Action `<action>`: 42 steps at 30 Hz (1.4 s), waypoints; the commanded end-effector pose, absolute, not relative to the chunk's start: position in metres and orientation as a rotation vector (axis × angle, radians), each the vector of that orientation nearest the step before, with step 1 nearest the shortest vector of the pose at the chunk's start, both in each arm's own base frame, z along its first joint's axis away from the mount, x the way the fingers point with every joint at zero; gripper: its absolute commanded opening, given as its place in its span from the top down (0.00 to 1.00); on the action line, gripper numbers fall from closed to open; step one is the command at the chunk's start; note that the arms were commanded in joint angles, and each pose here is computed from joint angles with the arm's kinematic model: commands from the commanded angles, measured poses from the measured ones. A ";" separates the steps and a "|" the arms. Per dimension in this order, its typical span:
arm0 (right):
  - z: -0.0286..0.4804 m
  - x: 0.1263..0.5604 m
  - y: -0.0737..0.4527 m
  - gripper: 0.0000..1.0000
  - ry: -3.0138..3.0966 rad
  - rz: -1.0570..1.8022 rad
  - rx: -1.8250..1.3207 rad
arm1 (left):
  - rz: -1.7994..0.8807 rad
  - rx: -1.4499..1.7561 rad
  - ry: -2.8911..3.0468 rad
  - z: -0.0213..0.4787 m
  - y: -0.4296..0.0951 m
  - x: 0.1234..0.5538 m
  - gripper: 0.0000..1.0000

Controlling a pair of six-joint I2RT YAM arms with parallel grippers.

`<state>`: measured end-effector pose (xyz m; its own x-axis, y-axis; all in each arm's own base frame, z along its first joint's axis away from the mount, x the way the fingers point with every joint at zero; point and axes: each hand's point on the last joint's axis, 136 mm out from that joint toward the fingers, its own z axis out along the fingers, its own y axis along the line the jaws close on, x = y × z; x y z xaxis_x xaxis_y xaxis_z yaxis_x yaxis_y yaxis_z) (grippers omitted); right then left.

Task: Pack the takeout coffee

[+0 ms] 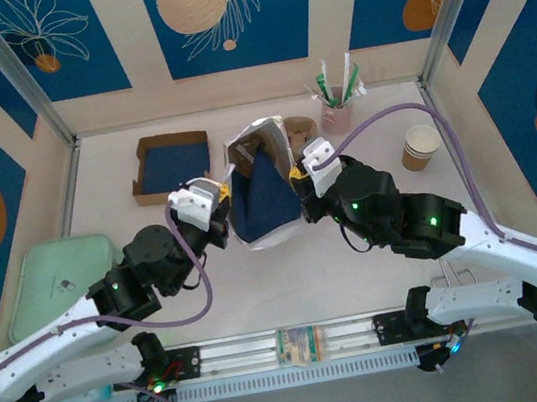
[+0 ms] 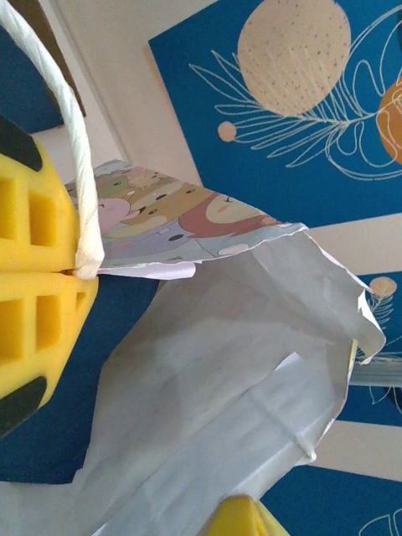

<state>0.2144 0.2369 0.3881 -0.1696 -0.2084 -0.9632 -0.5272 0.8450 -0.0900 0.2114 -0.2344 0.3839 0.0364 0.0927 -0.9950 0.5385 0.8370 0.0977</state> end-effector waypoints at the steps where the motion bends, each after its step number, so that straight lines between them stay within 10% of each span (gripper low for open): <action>1: 0.401 0.217 0.234 1.00 1.697 0.299 -0.525 | -0.353 0.478 1.460 0.401 -0.229 0.212 0.96; 42: 0.341 0.215 0.237 1.00 2.241 0.652 -0.529 | -0.419 0.431 2.094 0.329 -0.237 0.254 0.94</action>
